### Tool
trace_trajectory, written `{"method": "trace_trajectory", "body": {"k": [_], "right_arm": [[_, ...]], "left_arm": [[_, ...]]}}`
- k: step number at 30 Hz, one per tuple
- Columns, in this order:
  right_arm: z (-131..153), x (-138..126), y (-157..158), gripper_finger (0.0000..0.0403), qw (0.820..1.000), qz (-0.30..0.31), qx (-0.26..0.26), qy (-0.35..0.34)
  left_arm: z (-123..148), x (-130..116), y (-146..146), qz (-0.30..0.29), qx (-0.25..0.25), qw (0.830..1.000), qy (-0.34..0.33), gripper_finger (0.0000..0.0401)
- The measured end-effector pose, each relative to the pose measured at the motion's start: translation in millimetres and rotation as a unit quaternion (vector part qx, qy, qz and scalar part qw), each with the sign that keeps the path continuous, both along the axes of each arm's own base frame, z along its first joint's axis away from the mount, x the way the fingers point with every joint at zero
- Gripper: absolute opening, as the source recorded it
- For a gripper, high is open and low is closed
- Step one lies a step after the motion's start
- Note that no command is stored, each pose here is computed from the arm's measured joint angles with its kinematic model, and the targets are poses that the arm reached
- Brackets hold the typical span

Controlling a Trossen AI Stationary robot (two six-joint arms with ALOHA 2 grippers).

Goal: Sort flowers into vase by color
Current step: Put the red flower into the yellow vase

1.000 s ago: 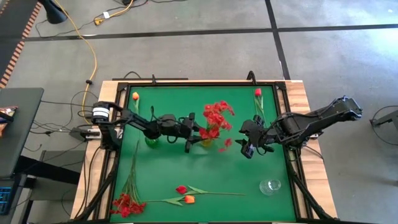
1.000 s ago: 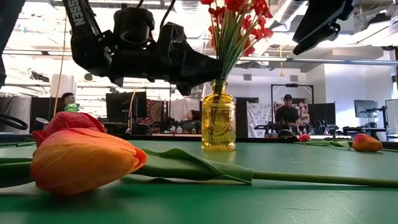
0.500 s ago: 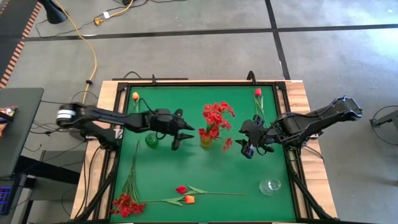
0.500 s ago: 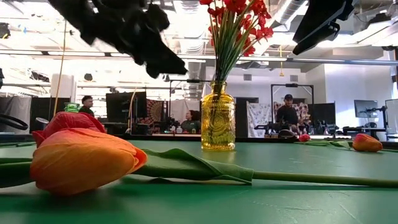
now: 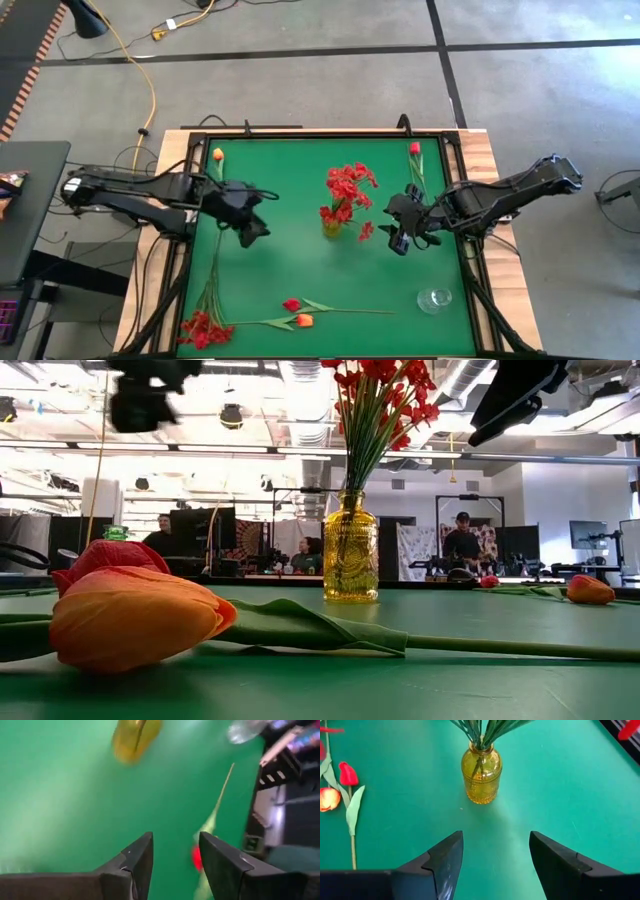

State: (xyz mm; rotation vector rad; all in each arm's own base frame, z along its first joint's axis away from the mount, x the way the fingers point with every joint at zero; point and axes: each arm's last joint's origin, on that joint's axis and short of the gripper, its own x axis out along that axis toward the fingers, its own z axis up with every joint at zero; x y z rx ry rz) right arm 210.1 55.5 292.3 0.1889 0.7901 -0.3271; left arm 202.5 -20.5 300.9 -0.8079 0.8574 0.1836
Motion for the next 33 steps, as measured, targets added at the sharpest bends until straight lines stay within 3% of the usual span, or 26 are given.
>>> {"method": "trace_trajectory", "body": {"k": [4, 11, 19, 26, 33], "right_arm": [[0.6, 0.7, 0.2, 0.0255, 1.000, 0.013, -0.010, -0.001], [1.4, 1.6, 1.0, 0.0255, 1.000, 0.022, -0.012, -0.005], [1.3, 1.6, 1.3, 0.0255, 0.999, 0.036, -0.018, -0.001], [1.2, 1.7, 1.6, 0.0255, 0.999, 0.040, -0.013, 0.000], [1.3, 1.8, 1.7, 0.0255, 0.999, 0.039, -0.011, -0.001]], "left_arm": [[-11.6, -12.3, -11.7, 0.049, -0.103, 0.987, 0.111, 0.0146], [-32.1, -31.6, -26.2, 0.099, -0.091, 0.947, 0.292, 0.0146], [-55.9, -28.0, -27.6, 0.122, -0.053, 0.928, 0.348, 0.0146], [-109.3, -38.8, -27.8, 0.133, -0.089, 0.904, 0.396, 0.0146], [-131.0, -48.7, -27.0, 0.141, -0.091, 0.895, 0.414, 0.0146]]}}
